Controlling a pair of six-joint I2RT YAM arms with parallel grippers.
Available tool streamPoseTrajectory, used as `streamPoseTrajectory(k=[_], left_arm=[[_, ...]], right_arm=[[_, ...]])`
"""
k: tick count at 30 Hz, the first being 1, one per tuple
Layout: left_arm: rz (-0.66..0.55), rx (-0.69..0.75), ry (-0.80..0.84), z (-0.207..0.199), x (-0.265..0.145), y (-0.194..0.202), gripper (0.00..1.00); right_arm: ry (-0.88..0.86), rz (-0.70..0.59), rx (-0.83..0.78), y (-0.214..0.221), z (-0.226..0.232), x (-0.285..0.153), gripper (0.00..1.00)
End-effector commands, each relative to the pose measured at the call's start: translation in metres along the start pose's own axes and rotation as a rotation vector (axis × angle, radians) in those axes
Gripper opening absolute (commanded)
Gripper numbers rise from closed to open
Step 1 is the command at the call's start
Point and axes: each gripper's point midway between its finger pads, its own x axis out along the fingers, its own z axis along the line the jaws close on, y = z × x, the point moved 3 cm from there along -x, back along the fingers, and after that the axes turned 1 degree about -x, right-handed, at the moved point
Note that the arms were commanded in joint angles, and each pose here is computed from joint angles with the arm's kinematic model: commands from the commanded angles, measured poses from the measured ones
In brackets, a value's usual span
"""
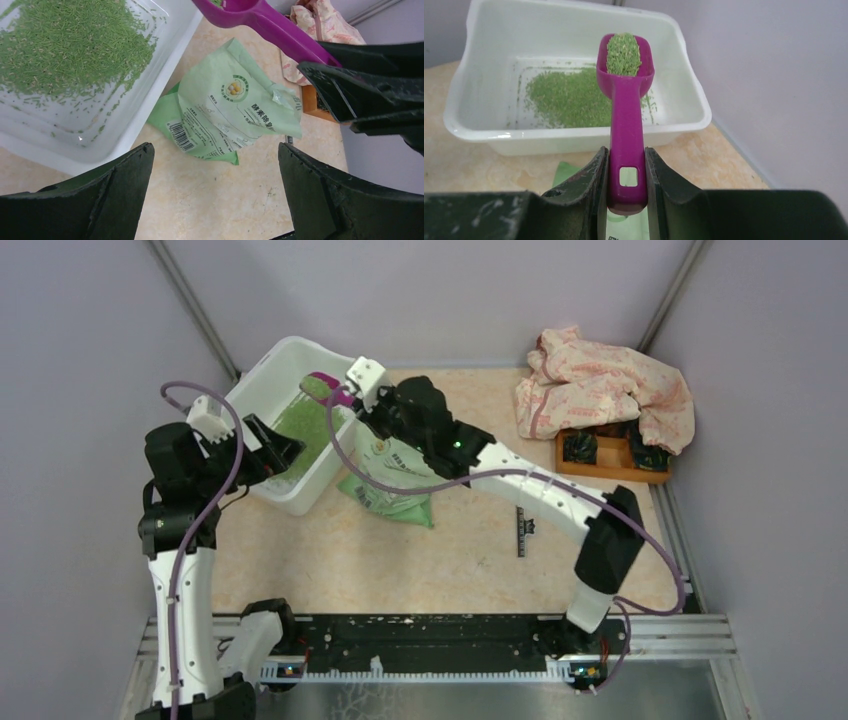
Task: Fill the litter box with clean litter
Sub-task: Pour the cat litter into the litter box.
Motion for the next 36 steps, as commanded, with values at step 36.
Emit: streamPoseTrajectory(k=[36], left_arm=[[-0.012, 0.02, -0.035, 0.003, -0.008, 0.0, 0.99]], right_arm=[[-0.104, 0.155, -0.044, -0.027, -0.003, 0.059, 0.0]])
